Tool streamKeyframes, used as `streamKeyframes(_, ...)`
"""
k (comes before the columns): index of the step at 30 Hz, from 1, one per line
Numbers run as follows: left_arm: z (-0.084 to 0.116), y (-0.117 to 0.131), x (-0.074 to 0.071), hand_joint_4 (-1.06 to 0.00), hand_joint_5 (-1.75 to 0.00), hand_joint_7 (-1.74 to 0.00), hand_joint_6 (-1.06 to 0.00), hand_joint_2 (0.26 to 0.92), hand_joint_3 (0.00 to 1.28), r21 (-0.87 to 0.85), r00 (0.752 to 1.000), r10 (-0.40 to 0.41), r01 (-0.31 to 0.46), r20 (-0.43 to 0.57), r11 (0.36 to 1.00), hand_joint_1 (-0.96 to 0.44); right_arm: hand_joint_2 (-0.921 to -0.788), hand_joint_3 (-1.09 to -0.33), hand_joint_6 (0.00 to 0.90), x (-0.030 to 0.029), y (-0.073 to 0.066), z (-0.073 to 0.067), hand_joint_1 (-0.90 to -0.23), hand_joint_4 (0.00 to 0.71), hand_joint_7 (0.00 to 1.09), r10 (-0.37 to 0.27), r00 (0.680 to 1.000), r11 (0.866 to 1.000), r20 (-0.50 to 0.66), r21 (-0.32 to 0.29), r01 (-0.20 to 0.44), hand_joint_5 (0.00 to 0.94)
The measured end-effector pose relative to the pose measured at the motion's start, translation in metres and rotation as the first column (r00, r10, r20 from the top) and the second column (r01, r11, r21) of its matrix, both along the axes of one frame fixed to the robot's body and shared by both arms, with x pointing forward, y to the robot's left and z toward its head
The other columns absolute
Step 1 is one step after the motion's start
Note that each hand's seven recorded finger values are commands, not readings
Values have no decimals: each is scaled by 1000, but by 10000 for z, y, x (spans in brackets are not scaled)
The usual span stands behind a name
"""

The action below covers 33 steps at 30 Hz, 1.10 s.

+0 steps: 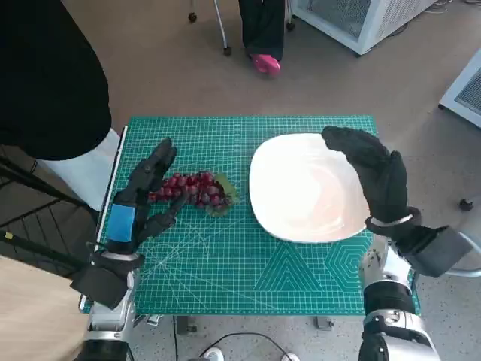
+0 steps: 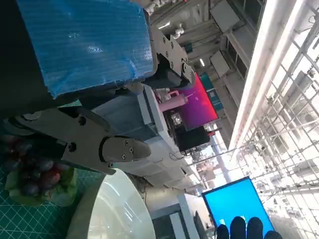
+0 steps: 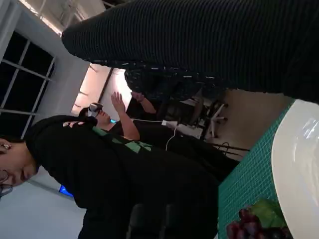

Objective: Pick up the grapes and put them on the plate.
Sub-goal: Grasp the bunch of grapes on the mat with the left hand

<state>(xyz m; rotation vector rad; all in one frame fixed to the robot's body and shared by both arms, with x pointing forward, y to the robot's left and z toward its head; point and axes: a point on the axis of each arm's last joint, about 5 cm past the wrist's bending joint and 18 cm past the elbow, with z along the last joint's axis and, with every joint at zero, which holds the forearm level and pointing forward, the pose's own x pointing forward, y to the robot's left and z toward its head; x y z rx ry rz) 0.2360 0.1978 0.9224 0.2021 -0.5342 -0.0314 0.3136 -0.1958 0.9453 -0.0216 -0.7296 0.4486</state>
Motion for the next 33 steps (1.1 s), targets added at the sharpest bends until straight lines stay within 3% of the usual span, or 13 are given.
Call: streamKeyframes(33,-21,-13,-16,-475,-2,-22,-477,921,202,-36,1000,-26,26,-7,999,-224,-921,-543,256,-2,-5,-2,-470,275,2,5,1000,1000,1,-4,-5,1)
